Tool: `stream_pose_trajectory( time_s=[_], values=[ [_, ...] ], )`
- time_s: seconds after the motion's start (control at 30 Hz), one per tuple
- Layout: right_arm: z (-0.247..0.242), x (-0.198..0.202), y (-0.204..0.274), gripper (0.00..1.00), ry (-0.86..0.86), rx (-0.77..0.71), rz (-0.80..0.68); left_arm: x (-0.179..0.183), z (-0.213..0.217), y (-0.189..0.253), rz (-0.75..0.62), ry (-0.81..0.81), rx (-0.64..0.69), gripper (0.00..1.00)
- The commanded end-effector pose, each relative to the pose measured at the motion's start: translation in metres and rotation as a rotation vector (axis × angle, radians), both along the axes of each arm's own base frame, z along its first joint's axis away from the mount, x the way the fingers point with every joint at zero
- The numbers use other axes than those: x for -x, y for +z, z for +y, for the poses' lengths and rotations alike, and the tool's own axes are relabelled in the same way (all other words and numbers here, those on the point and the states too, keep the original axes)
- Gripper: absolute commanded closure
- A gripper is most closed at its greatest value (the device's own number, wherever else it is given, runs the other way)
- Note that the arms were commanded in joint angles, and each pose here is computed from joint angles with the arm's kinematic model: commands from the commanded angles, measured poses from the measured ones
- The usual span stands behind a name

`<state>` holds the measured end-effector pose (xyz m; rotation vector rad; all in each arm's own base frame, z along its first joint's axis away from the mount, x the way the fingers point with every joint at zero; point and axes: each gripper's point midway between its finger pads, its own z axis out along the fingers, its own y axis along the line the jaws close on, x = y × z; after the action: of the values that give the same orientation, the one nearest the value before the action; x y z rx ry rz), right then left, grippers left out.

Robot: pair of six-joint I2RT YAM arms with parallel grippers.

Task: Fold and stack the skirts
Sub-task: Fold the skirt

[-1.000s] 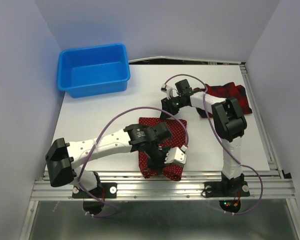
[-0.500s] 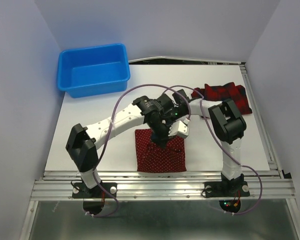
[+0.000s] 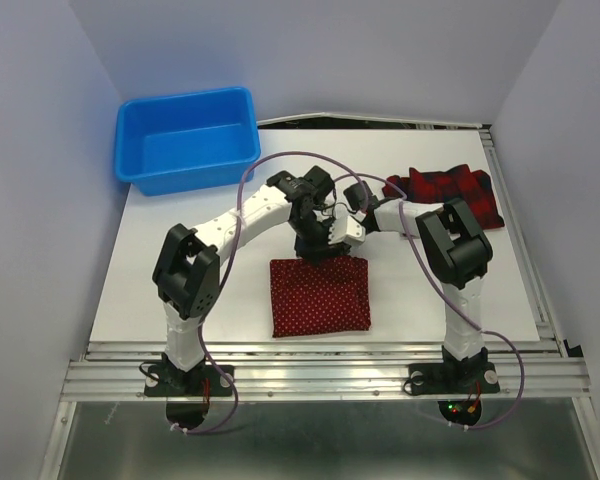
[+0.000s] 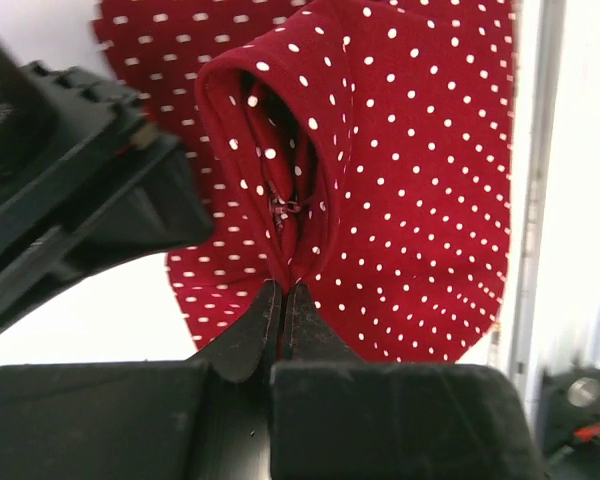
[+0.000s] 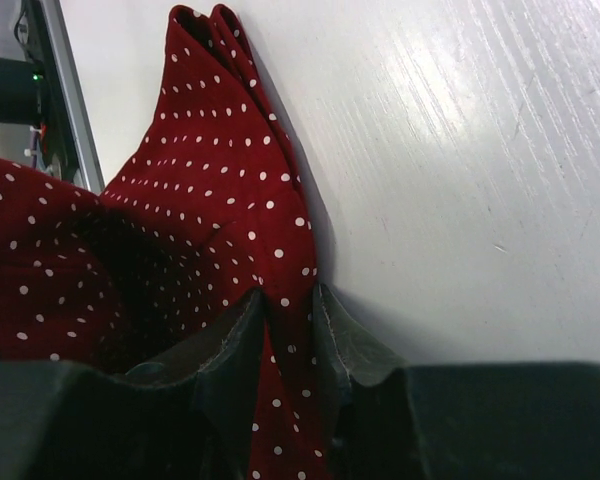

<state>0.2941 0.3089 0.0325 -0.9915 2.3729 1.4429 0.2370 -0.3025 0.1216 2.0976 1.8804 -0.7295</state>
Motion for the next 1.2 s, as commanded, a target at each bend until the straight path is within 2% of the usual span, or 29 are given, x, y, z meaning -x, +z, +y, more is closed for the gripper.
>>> stream_pose_trajectory(
  time_s=[0.0, 0.17, 0.43, 0.5, 0.53, 0.57, 0.6, 0.63, 0.8, 0.93, 1.03, 1.17],
  values=[
    [0.004, 0.013, 0.006, 0.68, 0.028, -0.024, 0.031, -0.021, -0.011, 0.01, -0.099, -0.01, 0.053, 1.0],
    [0.005, 0.014, 0.007, 0.68, 0.045, -0.037, 0.039, -0.037, -0.012, 0.001, -0.157, 0.006, 0.055, 1.0],
    [0.008, 0.003, 0.009, 0.64, 0.031, -0.022, 0.018, -0.045, -0.011, -0.016, -0.178, 0.014, 0.03, 0.98],
    [0.009, -0.001, 0.009, 0.59, 0.026, -0.015, 0.006, -0.047, -0.009, -0.02, -0.19, 0.018, 0.015, 0.94],
    [0.009, -0.005, 0.009, 0.56, 0.02, -0.005, -0.009, -0.048, -0.008, -0.022, -0.189, 0.023, 0.01, 0.88],
    [0.009, -0.007, 0.008, 0.54, 0.013, 0.004, -0.011, -0.048, -0.007, -0.022, -0.19, 0.023, 0.007, 0.88],
    [0.009, -0.009, 0.006, 0.5, 0.004, 0.013, -0.009, -0.049, -0.008, -0.021, -0.194, 0.021, 0.006, 0.81],
    [0.008, -0.015, 0.005, 0.46, -0.012, 0.037, -0.027, -0.048, -0.006, -0.02, -0.188, 0.022, 0.001, 0.77],
    [-0.006, -0.068, 0.024, 0.37, -0.131, 0.062, -0.126, -0.052, -0.007, 0.011, -0.226, 0.056, 0.03, 0.63],
    [-0.025, -0.116, 0.057, 0.33, -0.243, 0.057, -0.211, -0.065, -0.006, 0.057, -0.259, 0.119, 0.082, 0.53],
    [-0.046, -0.143, 0.09, 0.31, -0.319, 0.055, -0.276, -0.065, 0.006, 0.08, -0.224, 0.196, 0.106, 0.52],
    [-0.068, -0.142, 0.138, 0.31, -0.338, 0.063, -0.376, -0.055, 0.022, 0.09, -0.106, 0.374, 0.17, 0.51]
  ],
)
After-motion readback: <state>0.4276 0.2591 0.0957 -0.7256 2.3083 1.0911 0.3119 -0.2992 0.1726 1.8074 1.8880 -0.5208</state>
